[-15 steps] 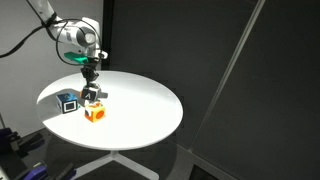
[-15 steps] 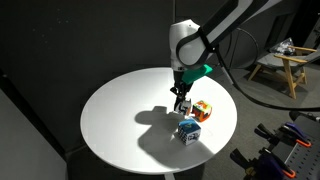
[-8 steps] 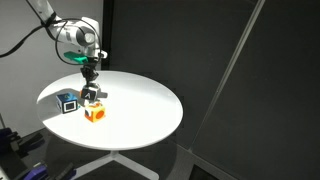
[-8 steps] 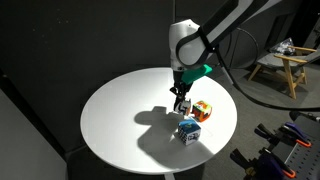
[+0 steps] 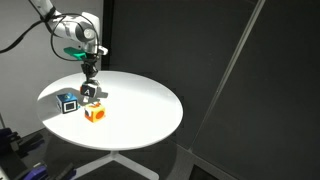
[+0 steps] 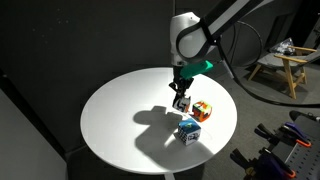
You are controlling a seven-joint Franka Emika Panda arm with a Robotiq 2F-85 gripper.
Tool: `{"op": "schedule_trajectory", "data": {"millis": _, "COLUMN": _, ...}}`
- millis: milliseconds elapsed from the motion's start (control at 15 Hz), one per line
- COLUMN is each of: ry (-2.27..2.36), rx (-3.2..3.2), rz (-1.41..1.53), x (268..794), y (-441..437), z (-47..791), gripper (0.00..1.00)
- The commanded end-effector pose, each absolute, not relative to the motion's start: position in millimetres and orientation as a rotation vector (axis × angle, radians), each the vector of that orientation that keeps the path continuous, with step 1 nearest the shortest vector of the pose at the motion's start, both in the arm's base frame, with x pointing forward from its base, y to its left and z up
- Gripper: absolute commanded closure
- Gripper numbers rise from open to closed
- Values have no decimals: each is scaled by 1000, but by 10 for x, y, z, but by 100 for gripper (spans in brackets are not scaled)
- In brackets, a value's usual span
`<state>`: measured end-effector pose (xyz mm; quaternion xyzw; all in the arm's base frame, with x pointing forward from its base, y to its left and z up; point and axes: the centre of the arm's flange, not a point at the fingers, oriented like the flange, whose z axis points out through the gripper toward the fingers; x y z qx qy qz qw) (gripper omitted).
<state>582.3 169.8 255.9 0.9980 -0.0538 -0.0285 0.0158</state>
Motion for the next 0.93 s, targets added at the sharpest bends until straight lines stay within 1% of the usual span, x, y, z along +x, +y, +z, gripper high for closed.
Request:
{"op": "schedule_trajectory", "data": {"millis": 0, "ry": -315, "rx": 3121, "rz": -142, "x": 5687, "y": 1545, "z": 2757, "gripper": 96}}
{"op": "schedule_trajectory", "data": {"millis": 400, "ry": -494, "rx": 3107, "rz": -164, "x": 5576, "y": 1227, "z": 2874, "gripper": 96}}
{"op": "schedule_trajectory", "data": {"millis": 867, "ry": -565, "rx": 3053, "rz": -195, "x": 5380, "y": 867, "z": 2911, "gripper": 96}}
